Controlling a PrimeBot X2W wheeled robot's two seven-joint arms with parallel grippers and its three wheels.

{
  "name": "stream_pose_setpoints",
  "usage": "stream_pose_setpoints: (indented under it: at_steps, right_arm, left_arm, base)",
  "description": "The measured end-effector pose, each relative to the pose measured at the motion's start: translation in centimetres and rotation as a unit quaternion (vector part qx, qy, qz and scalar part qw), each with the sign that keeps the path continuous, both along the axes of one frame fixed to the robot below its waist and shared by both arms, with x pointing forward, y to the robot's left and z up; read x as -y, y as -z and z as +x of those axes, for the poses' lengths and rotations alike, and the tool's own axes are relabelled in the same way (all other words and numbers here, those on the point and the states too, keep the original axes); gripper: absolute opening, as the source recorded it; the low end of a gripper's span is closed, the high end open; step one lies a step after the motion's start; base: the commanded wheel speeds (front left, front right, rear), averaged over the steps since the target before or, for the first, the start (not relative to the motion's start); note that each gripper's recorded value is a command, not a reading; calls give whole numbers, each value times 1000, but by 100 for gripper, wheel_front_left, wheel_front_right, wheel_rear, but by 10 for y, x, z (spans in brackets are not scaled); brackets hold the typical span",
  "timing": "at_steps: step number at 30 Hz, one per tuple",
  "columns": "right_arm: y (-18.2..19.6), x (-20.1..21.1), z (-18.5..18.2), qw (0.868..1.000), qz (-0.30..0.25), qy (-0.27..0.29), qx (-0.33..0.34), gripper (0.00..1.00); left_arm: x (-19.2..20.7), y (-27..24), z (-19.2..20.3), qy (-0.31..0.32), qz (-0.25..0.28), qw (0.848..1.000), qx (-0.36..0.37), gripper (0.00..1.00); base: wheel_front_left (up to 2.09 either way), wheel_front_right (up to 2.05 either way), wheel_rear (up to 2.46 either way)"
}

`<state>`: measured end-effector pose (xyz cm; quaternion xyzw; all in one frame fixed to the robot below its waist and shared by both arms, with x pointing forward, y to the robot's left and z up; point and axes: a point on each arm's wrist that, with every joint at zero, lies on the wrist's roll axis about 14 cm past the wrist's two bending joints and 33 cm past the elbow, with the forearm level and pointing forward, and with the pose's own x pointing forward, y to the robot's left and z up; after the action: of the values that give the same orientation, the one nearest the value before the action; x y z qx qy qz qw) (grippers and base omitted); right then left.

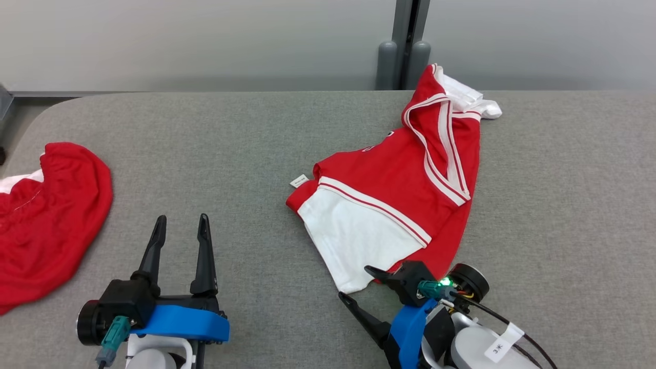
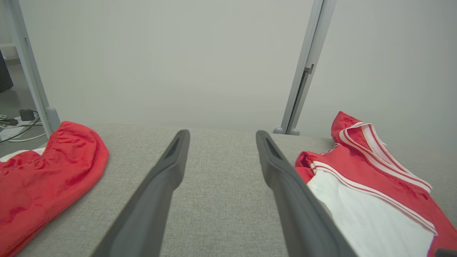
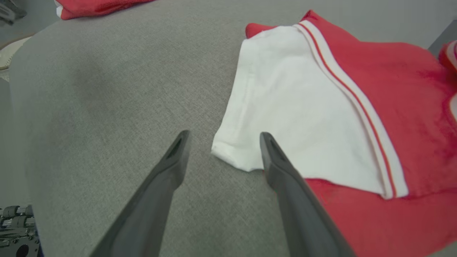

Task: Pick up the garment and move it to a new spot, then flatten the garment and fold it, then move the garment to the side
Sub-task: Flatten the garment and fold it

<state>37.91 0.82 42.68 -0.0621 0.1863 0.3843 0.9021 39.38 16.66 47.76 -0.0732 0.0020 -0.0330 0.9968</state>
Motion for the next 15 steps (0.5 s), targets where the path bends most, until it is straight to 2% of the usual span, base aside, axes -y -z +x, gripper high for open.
stream_pose_setpoints:
  at_steps: [5, 9, 12, 13, 14, 15]
  right_arm:
    - [24, -11, -3, 999, -36, -22, -26, 100]
    - [42, -10, 4, 995, -87, -40, -30, 100]
    - [49, -15, 4, 994, -95, -47, -39, 100]
    - [50, -17, 6, 993, -97, -48, -40, 85]
    - [50, -18, 7, 993, -98, -49, -40, 40]
    - [51, -18, 8, 993, -98, -49, -40, 9]
  left_arm:
    - [-7, 3, -5, -9, 1, 1000, -5, 100]
    - [-14, 7, -10, -19, 2, 1000, -12, 100]
    - [-20, 8, -14, -29, 1, 999, -16, 100]
    - [-21, 9, -15, -31, 1, 999, -17, 100]
    - [-22, 9, -16, -33, 1, 999, -17, 100]
    - [-23, 9, -16, -34, 1, 999, -17, 100]
  base:
    - [0, 0, 0]
    - [0, 0, 0]
    - [0, 0, 0]
    - [0, 0, 0]
    - [0, 0, 0]
    - [0, 0, 0]
